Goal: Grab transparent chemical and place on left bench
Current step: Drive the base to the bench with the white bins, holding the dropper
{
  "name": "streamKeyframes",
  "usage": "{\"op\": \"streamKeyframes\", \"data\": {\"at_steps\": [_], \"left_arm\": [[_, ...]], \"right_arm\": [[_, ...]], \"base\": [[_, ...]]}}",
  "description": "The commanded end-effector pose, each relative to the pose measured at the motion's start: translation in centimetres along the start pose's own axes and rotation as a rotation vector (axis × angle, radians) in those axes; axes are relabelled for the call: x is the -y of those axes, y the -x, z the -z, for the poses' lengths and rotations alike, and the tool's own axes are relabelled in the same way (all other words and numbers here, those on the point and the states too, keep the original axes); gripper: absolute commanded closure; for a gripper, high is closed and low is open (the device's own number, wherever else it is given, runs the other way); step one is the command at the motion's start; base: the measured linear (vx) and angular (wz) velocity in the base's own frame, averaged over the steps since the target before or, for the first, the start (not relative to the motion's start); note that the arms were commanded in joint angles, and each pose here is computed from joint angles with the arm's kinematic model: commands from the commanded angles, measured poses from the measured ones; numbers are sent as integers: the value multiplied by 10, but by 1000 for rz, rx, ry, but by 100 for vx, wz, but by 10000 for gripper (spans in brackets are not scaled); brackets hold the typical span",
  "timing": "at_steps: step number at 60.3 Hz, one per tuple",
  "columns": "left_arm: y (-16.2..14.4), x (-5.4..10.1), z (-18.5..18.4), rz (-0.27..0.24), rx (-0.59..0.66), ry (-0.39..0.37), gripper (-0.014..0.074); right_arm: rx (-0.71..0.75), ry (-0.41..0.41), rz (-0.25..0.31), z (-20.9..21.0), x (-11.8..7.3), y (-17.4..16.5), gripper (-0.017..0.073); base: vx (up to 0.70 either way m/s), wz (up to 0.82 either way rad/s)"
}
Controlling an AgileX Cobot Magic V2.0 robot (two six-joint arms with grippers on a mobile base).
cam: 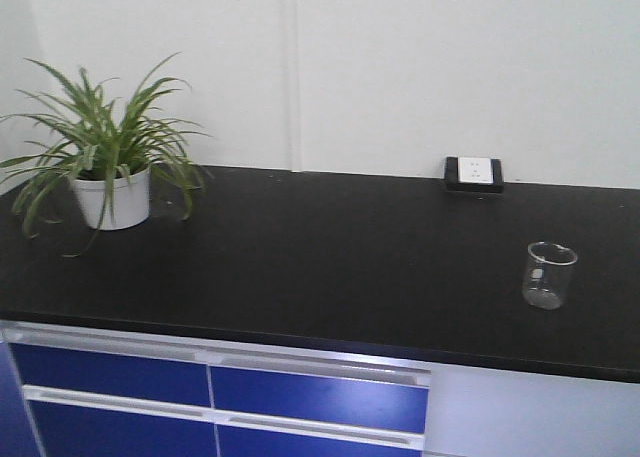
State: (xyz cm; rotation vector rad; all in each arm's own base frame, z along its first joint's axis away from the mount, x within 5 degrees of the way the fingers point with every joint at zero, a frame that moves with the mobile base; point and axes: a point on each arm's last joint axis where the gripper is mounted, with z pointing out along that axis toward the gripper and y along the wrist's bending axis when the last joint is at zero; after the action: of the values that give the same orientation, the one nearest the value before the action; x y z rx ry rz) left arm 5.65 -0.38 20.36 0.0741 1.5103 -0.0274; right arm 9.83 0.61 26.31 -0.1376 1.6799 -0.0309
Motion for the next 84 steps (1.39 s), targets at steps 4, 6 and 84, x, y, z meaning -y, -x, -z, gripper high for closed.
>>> {"op": "streamKeyframes", "data": {"at_steps": [4,6,84], "left_arm": [[3,0,1,9,81,2,597],[3,0,1,9,81,2,597],[3,0,1,9,81,2,597]], "right_arm": [[96,20,4,1,-1,17,561],[96,20,4,1,-1,17,561],[96,20,4,1,-1,17,561]], "base": [[-17,56],[-17,62],[-1,85]]}}
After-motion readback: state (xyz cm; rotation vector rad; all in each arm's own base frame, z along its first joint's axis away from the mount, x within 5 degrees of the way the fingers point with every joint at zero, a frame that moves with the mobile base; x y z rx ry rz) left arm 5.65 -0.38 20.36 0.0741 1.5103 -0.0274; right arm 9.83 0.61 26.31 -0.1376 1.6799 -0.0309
